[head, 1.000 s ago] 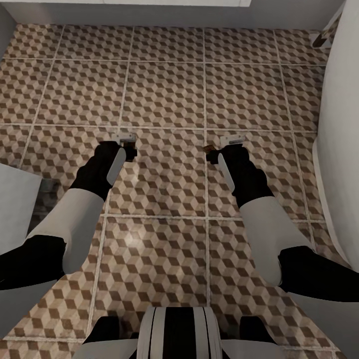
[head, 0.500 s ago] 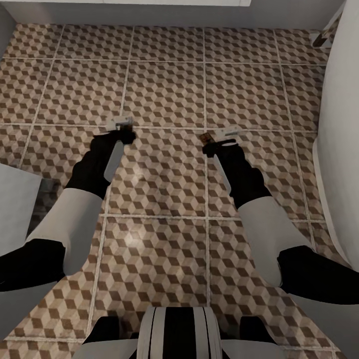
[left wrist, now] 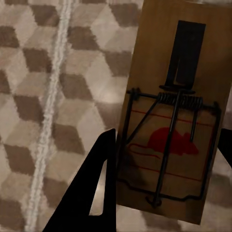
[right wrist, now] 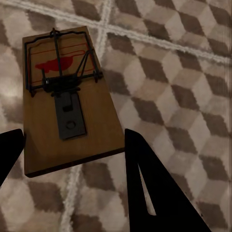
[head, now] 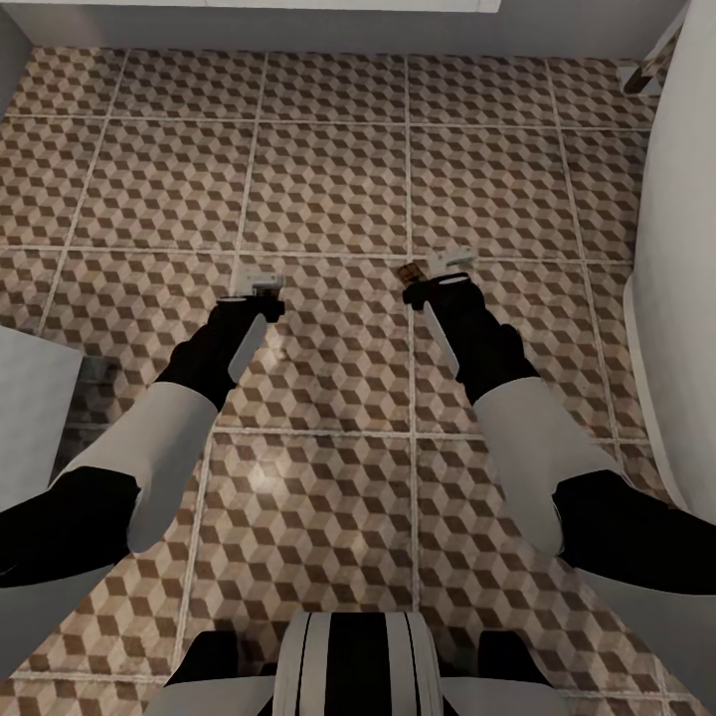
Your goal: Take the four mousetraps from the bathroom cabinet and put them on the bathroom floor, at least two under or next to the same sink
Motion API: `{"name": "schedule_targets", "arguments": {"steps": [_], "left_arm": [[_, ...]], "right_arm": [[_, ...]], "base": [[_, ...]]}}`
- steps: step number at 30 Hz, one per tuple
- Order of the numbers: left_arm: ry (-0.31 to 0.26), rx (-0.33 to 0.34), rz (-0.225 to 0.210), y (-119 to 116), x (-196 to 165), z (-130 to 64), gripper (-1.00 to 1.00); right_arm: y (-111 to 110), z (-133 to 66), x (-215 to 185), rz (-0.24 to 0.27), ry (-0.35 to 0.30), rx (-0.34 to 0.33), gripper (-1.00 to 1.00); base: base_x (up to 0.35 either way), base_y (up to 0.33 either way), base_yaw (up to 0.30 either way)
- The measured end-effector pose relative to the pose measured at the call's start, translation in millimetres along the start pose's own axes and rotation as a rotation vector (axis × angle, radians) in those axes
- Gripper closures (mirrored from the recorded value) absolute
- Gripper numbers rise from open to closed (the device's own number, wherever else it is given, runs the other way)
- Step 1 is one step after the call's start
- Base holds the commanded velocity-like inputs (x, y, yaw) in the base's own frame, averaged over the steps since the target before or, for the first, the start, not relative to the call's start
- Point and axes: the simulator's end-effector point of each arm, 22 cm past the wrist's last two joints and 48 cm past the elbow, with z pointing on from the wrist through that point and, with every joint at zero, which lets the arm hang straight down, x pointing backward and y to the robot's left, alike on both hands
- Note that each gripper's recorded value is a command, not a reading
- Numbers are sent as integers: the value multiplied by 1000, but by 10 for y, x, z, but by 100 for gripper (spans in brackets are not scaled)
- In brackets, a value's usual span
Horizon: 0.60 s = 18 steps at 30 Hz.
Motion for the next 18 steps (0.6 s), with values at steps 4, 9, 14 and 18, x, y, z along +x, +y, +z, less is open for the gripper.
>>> {"name": "schedule_targets", "arguments": {"steps": [4,9,14,18], "left_arm": [[-89,3,-26,-14,-252,-47,100],[-114,-1,-33,0,-323,-62,100],[-118,-4,-34,7,-338,-67,100],[-118,-6,-34,12,-340,-69,100]], "right_arm": [[-11,-10,-60,2,-10,0,100],[-12,-14,-76,2,-13,0,100],[-10,-16,-80,4,-13,-1,100],[-11,-22,-95,5,-17,-2,100]], "base": [[0,0,0],[0,0,0],[0,0,0],[0,0,0]]}}
